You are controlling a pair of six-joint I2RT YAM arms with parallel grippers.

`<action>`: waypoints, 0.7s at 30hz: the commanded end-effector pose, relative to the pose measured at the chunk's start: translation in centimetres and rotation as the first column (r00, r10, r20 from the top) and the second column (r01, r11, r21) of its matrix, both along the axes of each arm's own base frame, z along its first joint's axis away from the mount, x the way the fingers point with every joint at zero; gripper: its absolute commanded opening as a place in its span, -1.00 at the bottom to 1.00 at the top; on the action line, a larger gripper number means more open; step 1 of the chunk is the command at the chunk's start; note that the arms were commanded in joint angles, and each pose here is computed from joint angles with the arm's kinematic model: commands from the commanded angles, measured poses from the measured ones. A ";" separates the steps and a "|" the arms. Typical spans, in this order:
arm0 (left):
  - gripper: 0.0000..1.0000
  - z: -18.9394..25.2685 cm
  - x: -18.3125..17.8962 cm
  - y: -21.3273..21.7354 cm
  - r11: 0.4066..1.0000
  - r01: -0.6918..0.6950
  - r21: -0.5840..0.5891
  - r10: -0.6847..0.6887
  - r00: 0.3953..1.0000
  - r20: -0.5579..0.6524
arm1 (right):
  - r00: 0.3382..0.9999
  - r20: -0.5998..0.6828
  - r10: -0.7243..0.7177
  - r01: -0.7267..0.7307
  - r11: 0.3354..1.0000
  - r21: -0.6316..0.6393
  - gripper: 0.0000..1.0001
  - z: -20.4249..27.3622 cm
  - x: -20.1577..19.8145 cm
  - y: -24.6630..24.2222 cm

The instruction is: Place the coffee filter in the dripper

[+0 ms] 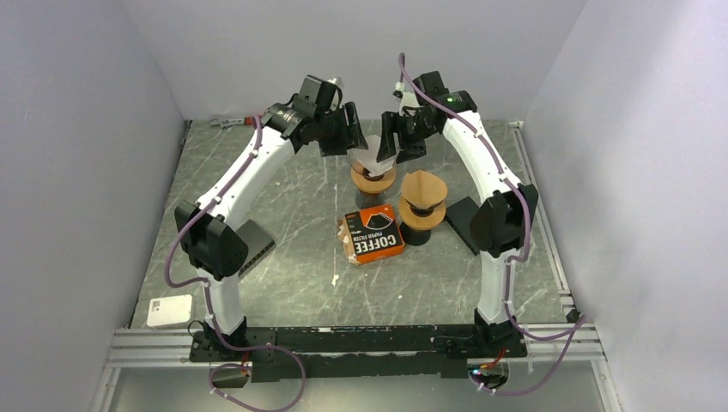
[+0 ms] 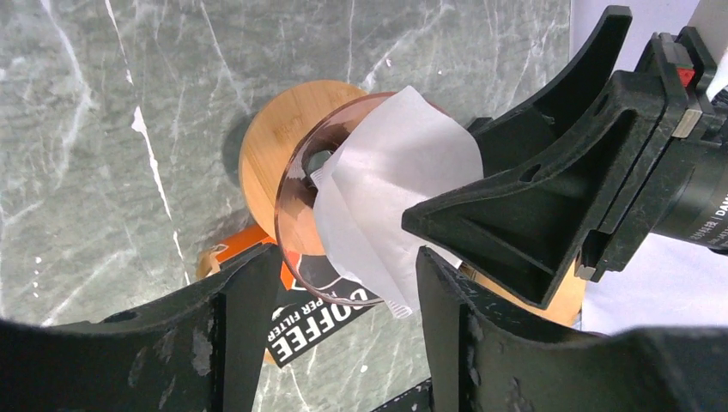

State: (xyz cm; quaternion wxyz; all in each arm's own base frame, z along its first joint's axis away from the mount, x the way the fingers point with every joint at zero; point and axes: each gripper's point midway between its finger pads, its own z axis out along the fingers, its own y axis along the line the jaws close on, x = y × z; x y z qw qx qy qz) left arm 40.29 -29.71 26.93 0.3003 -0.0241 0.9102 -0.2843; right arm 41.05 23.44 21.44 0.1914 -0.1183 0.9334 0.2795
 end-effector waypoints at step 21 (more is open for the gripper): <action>0.40 -3.0 -0.2 0.1 0.993 0.098 0.063 -0.092 0.991 -0.100 | 0.999 0.018 -0.034 0.033 0.997 0.075 0.36 2.1 -0.1 -1.5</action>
